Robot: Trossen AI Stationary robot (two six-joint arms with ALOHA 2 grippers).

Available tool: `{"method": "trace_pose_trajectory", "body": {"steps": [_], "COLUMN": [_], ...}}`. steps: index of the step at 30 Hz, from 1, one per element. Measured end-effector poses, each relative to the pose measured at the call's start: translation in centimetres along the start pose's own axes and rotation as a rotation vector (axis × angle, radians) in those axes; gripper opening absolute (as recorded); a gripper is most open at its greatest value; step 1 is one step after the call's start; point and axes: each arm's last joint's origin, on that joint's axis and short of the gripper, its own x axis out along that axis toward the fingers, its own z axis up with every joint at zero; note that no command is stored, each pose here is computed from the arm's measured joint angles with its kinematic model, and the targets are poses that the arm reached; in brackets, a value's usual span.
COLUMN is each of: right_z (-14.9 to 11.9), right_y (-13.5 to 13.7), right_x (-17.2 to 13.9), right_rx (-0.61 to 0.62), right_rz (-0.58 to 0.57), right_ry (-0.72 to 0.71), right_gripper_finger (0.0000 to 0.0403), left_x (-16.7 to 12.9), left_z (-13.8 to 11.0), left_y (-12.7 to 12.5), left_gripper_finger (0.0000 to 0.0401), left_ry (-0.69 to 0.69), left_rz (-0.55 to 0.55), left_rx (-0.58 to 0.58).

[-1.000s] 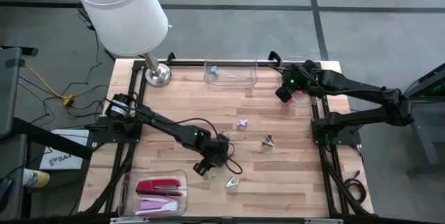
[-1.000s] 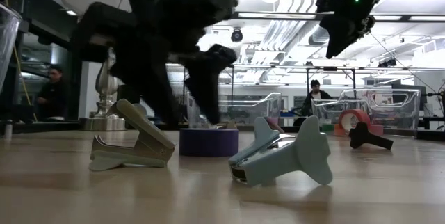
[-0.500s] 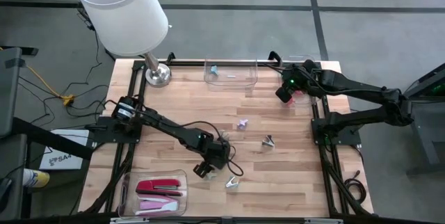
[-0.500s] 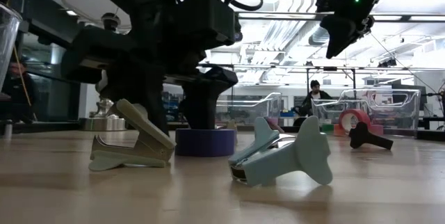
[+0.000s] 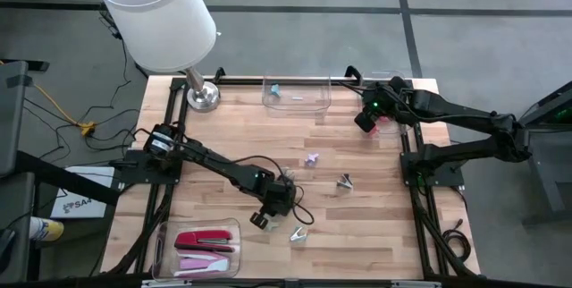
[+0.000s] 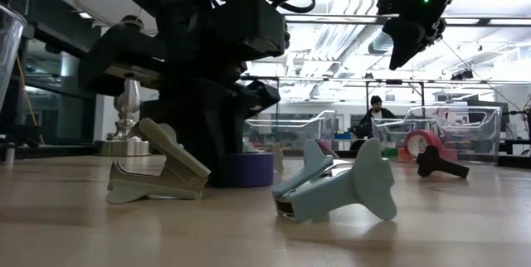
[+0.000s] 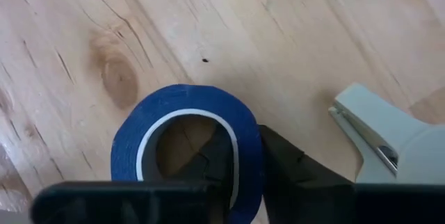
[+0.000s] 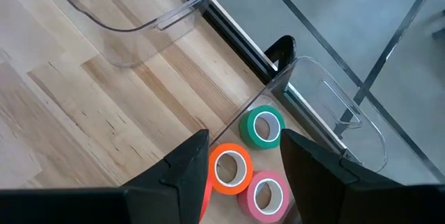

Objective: Pick and place Stapler, Stapler remover, tape
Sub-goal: Put the purple tape into the top right transparent bin

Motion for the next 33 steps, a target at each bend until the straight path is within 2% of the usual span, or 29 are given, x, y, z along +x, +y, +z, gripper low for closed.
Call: {"method": "trace_pose_trajectory", "body": {"steps": [9,16,26,33], "right_z": [0.0,0.0,0.2,0.5], "right_y": [0.0,0.1,0.4,0.6], "right_x": [0.0,0.0,0.0,-0.1], "right_rx": [-0.001,-0.026,-0.092,-0.130], "right_rz": [0.000,0.024,0.116,0.174], "right_ry": [0.000,0.004,-0.010,-0.037], "right_gripper_finger": [0.0170,0.0169,0.0169,0.0169], "left_x": [-0.3,-1.7,-5.3,-9.1], "left_z": [0.4,1.1,3.4,5.0], "left_y": [0.1,0.9,5.3,9.4], "left_gripper_finger": [0.0039,0.0039,0.0039,0.0039], "left_ry": [0.011,0.072,0.001,-0.098], "left_rz": [0.010,0.117,0.187,0.265], "left_rx": [-0.050,-0.066,-0.143,-0.186]}}
